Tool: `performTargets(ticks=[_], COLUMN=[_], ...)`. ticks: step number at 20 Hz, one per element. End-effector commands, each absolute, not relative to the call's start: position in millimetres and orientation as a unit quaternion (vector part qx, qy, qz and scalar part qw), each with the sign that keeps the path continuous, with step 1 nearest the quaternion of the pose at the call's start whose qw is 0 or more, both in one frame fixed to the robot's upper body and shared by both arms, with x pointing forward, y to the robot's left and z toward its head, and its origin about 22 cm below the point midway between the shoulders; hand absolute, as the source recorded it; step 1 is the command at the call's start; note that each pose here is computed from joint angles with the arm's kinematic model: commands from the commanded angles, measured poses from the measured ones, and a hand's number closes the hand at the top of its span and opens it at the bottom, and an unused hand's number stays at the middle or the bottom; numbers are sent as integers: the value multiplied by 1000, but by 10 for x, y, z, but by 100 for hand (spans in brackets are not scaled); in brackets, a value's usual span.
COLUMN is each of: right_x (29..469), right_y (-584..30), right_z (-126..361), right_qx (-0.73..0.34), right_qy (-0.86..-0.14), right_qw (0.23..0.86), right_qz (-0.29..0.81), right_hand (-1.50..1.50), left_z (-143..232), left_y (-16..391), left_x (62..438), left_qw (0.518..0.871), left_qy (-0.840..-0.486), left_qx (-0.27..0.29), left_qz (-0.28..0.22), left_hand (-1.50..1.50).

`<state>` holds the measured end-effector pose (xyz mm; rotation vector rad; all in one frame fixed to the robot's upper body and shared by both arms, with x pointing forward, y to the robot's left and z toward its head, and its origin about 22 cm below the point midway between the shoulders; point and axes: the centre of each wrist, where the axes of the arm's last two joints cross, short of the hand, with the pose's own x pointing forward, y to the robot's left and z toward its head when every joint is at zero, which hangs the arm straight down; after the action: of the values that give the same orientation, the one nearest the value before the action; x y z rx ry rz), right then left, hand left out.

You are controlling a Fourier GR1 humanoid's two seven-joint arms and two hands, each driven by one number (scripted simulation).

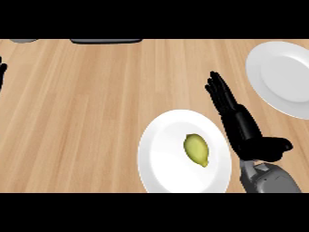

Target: Pick the lemon from the plate and place it in the plate

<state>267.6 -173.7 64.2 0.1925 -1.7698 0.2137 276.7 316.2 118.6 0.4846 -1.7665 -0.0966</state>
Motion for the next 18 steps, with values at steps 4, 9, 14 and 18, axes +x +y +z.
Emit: performTargets(ticks=[4,9,14,18], right_x=[2976,3166,3260,3285], right_y=[-1888,-2150,-1823,-1395], right_z=[416,774,1046,1294], right_qx=[190,17,-85,-102], right_qy=[-617,-579,-610,-603], right_qw=[736,643,505,491], right_qz=[204,501,605,620], right_hand=[-150,-150,-150,-150], left_z=[1165,974,876,849], left_y=[2752,2407,2551,2568], left_x=[2802,2741,2692,2883], left_qw=[587,602,608,609], left_qy=[-790,-775,-767,-768], left_qx=[95,9,4,14], left_qz=[-151,-194,-208,-200], left_hand=[0,0,0,0])
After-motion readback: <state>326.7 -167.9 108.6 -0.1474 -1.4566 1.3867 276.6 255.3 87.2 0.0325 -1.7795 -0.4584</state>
